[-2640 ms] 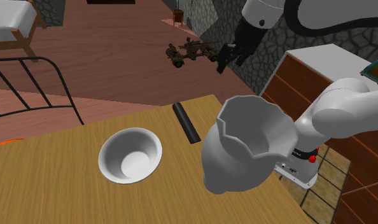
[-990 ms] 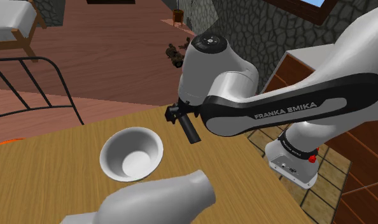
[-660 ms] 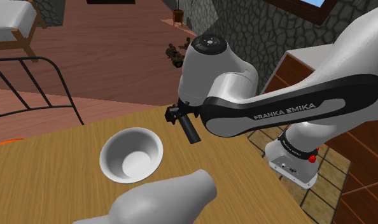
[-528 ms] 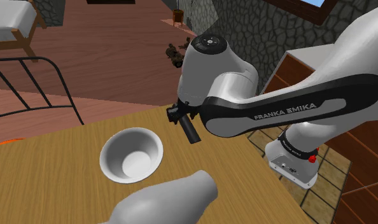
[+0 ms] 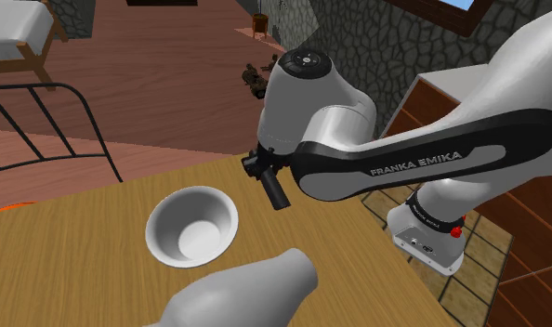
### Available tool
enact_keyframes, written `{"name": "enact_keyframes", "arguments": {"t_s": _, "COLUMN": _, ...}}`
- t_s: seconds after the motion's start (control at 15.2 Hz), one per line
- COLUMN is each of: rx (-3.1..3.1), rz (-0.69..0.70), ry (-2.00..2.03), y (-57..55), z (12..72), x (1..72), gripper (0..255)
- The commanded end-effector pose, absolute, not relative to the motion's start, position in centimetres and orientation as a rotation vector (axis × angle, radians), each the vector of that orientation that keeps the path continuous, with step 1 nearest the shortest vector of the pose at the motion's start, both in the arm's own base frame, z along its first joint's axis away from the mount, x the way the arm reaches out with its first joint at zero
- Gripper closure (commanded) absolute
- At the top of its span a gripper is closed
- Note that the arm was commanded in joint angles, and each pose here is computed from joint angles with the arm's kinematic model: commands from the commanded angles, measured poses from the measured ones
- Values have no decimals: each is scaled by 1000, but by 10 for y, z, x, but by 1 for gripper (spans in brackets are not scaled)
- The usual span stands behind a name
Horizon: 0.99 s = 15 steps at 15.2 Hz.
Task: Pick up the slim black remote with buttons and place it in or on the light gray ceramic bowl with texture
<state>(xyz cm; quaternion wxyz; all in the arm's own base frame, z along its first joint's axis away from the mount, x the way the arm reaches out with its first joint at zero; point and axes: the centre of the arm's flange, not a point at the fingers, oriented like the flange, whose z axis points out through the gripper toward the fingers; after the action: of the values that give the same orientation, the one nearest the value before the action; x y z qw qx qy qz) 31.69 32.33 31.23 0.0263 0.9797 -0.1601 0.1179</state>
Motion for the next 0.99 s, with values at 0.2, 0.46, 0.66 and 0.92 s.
{"name": "enact_keyframes", "arguments": {"t_s": 0.2, "rx": 3015, "rz": 335, "ry": -492, "y": 317, "z": 324, "x": 315, "gripper": 255}}
{"name": "enact_keyframes", "arguments": {"t_s": 0.46, "rx": 3015, "rz": 335, "ry": -492, "y": 317, "z": 345, "x": 315, "gripper": 255}}
{"name": "enact_keyframes", "arguments": {"t_s": 0.66, "rx": 3015, "rz": 335, "ry": -492, "y": 317, "z": 361, "x": 315, "gripper": 255}}
{"name": "enact_keyframes", "arguments": {"t_s": 0.92, "rx": 3015, "rz": 335, "ry": -492, "y": 317, "z": 382, "x": 315, "gripper": 255}}
